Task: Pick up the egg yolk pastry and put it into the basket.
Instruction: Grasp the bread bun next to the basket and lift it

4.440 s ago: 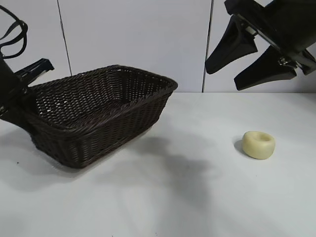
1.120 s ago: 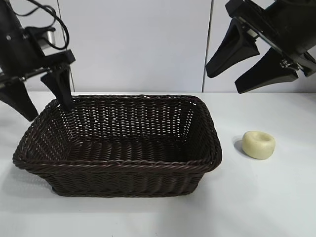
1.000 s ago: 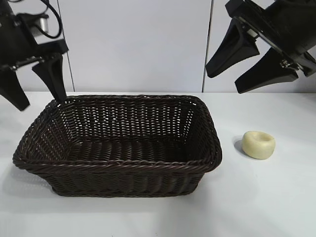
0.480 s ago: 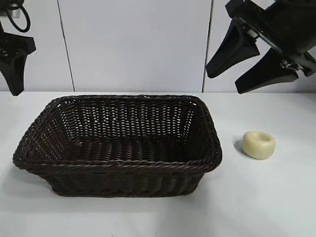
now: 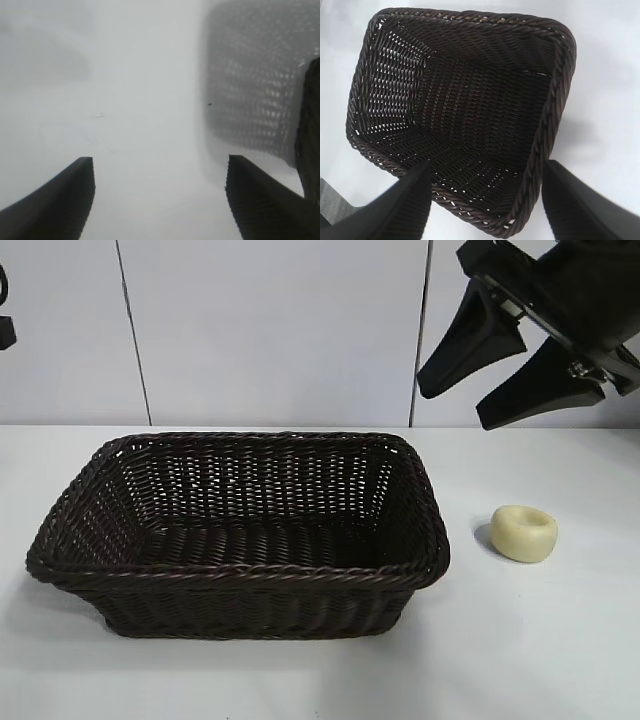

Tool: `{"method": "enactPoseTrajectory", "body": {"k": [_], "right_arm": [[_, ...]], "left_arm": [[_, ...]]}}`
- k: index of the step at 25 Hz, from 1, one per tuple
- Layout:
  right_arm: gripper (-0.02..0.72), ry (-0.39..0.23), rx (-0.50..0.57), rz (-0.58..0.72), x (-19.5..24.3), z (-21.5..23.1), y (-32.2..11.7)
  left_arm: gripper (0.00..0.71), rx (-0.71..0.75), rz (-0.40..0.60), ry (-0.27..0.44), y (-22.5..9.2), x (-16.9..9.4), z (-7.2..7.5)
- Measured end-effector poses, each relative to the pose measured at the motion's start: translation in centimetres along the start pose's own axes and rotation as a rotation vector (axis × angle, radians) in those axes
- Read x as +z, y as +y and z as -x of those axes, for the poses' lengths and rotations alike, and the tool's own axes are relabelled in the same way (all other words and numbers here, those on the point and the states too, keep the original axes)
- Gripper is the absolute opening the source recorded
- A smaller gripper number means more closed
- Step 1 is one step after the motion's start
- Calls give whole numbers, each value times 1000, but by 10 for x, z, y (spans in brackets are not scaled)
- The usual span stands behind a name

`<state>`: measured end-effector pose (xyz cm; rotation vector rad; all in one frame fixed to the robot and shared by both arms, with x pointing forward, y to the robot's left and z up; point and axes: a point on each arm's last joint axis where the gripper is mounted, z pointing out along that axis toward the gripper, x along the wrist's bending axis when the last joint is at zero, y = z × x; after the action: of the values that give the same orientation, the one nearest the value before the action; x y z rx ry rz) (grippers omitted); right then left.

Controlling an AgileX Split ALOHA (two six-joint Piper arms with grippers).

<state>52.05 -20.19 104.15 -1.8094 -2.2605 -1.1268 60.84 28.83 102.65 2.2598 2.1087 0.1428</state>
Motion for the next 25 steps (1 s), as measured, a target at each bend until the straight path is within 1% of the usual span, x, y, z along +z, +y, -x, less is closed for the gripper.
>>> {"method": "enactPoseTrajectory", "body": {"k": [2,4,7,11,14,20,23,25], "right_arm": [[462,0,0,0,0,0,0],[462,0,0,0,0,0,0],[462,-1,-1,0,0,0,0],[462,-1,-1,-1,0,0,0],[462,-1,-2,-1,0,0,0],[462,-1,-2,-1,0,0,0],[462,-1,-2,-1,0,0,0],[462,-2,-2,-1,0,0,0]], "left_arm": [[535,-3,-2,-5,0,0,0],[535,-10,4,-24,-1,-3,2],[535,-14,38,-32,-5,-16,2],[535,-17,114,-35,-15,-46,2],[535,-21,189,-34,-27,-74,1],[535,-23,345,-31,-60,-130,1],[535,-23,407,-30,-79,-149,0],[535,-24,424,-30,-94,-155,1]]}}
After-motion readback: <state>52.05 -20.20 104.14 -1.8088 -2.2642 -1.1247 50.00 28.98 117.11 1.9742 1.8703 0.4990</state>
